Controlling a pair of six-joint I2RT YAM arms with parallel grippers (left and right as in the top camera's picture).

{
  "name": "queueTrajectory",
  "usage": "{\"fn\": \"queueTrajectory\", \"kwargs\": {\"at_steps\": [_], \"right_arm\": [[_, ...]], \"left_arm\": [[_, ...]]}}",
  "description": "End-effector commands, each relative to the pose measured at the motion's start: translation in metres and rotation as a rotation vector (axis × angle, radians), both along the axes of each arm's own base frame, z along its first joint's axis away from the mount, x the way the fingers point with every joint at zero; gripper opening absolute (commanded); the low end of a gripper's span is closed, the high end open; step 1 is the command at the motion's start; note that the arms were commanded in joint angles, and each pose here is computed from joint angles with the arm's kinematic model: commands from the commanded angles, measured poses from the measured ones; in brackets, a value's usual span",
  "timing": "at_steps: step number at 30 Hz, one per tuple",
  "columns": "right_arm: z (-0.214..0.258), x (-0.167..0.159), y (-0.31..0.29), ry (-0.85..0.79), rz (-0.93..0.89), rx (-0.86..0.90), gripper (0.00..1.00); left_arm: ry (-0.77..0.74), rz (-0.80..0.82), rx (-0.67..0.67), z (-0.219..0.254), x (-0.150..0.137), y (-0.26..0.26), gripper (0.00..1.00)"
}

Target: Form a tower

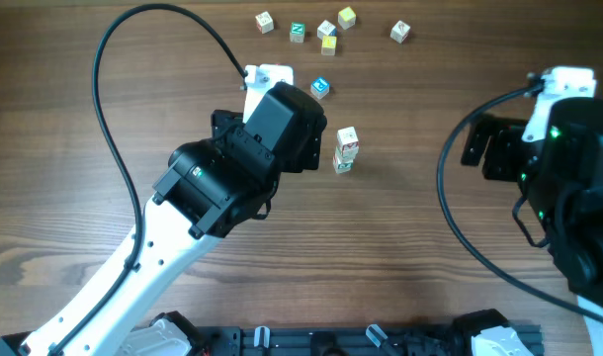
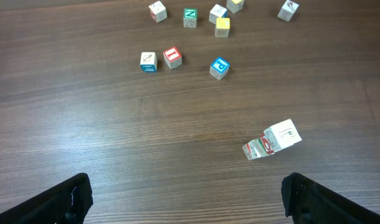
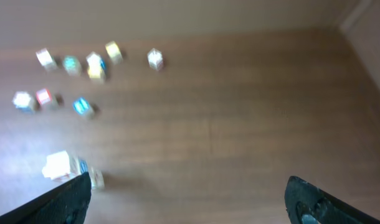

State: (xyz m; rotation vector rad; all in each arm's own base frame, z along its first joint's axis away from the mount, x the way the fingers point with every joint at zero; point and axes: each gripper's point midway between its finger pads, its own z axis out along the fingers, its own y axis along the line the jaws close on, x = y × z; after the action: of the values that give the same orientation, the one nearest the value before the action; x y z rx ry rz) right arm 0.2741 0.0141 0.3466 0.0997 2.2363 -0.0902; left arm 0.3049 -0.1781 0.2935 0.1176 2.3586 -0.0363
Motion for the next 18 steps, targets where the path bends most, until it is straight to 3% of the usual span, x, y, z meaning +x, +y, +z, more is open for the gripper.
{"fn": "queueTrajectory", "kwargs": {"at_steps": [1, 4, 8, 14, 18], "right_arm": [[-0.013, 0.002, -0.002, 0.069, -0.012, -0.026, 1.0], [-0.033, 0.002, 0.003, 0.168, 0.041, -0.06, 1.0], [-0.027, 0.005, -0.006, 0.139, 0.001, -0.096, 1.0], [0.039, -0.007, -0.017, -0.186, 0.027, -0.151, 1.0], [0.044, -0.019, -0.023, -0.413, 0.075, -0.165, 1.0]], "left_arm": [[-0.005, -0.011, -0.002, 0.003, -0.002, 0.002, 1.0], [-0.005, -0.011, -0.002, 0.003, -0.002, 0.002, 1.0], [-0.005, -0.011, -0.002, 0.003, -0.002, 0.002, 1.0], [-0.005, -0.011, -0.002, 0.003, -0.002, 0.002, 1.0], [-0.005, -0.011, -0.002, 0.003, -0.002, 0.002, 1.0]]}}
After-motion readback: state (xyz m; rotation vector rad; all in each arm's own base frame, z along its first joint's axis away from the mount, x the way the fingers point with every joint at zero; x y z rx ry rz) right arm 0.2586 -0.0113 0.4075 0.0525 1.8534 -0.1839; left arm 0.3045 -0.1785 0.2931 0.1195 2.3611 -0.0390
